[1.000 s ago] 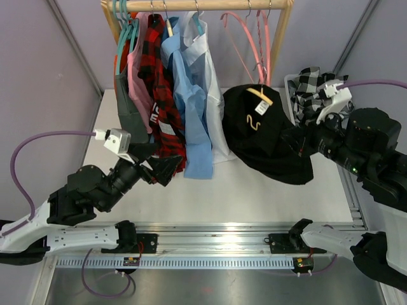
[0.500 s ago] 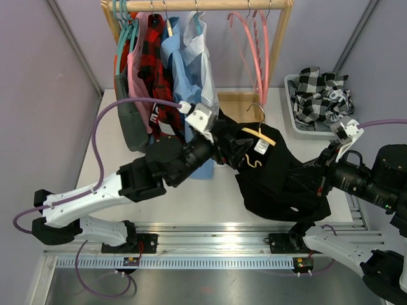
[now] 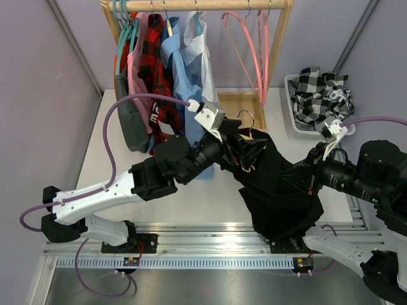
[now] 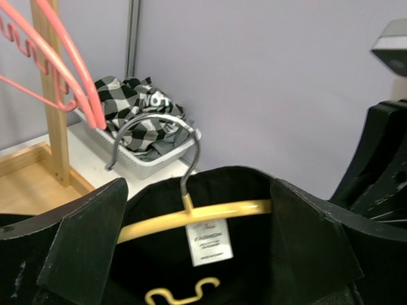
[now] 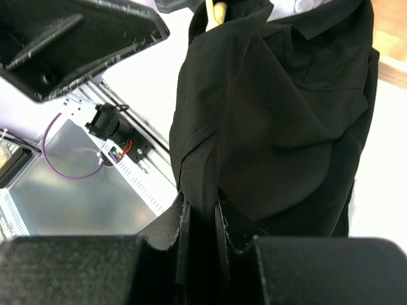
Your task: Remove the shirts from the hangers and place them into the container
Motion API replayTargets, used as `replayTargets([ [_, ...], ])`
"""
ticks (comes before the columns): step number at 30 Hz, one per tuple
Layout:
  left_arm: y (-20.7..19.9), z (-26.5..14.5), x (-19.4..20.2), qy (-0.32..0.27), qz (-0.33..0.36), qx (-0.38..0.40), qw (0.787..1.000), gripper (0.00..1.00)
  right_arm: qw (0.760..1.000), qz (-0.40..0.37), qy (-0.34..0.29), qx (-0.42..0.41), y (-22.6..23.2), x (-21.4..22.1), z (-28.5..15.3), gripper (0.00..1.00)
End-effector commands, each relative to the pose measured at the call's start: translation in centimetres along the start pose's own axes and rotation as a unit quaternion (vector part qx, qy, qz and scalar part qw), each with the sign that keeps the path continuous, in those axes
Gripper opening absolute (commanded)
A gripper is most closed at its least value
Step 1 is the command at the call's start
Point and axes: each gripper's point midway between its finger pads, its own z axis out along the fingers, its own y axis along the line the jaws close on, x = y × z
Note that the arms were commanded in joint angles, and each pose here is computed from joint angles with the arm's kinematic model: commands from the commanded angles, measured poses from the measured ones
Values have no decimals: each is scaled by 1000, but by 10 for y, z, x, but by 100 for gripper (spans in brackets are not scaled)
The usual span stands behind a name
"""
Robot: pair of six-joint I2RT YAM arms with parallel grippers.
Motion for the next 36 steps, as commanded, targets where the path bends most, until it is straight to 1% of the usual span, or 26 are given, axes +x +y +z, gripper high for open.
replayTargets([
  [1, -19, 8, -27, -46, -39, 33, 998, 99, 997, -11, -61, -48, 20, -30, 0, 0],
  [4, -22, 13, -21, -44, -49, 37, 997, 99, 996, -13, -67, -49, 20, -33, 2, 0],
  [8, -13, 19, -10, -39, -53, 10, 998, 99, 995, -14, -81, -56, 24, -41, 0, 0],
  [10, -8, 19, -4, -38, -53, -2, 998, 96, 994, -14, -87, -59, 26, -44, -2, 0],
  [11, -3, 19, -3, -40, -53, -14, 998, 91, 994, -15, -91, -61, 27, -45, -4, 0],
  [12, -1, 18, -3, -41, -54, -19, 998, 78, 994, -16, -93, -62, 28, -46, -6, 0],
  [14, 4, 17, -2, -41, -53, -32, 997, 65, 993, -16, -99, -62, 28, -47, -9, 0],
  [15, 7, 17, -1, -40, -52, -39, 997, 48, 993, -17, -97, -63, 28, -46, -9, 0],
  [17, 8, 17, 0, -40, -54, -43, 997, 36, 993, -16, -98, -63, 29, -46, -10, 0],
  [18, 10, 17, 1, -38, -53, -45, 997, 20, 993, -17, -99, -63, 29, -47, -10, 0],
  [21, 9, 17, 0, -37, -53, -47, 997, 0, 993, -16, -103, -61, 28, -48, -11, 0],
  [25, 10, 19, 0, -31, -44, -52, 997, 0, 994, -15, -94, -55, 25, -45, -8, 0],
  [26, 12, 20, -1, -31, -38, -57, 997, 0, 994, -18, -89, -57, 26, -43, -6, 6],
  [27, 16, 20, -7, -36, -26, -67, 997, 0, 995, -20, -79, -61, 26, -39, -5, 35],
  [28, 19, 20, -11, -40, -17, -74, 996, 0, 995, -19, -73, -60, 25, -37, -3, 40],
  [29, 23, 23, -12, -37, -7, -80, 996, 0, 995, -24, -72, -59, 24, -36, -3, 43],
  [30, 33, 24, -24, -40, 1, -93, 995, 0, 996, -24, -67, -56, 23, -33, -2, 46],
  [31, 36, 27, -28, -39, 5, -95, 995, 0, 996, -28, -66, -53, 21, -31, -2, 55],
  [32, 41, 31, -33, -43, 8, -101, 994, 0, 996, -29, -67, -48, 19, -31, -3, 57],
  [33, 54, 32, -40, -37, 20, -117, 992, 0, 997, -28, -63, -44, 17, -27, -4, 60],
  [36, 72, 35, -55, -40, 30, -132, 990, 0, 997, -29, -58, -38, 14, -22, -5, 62],
])
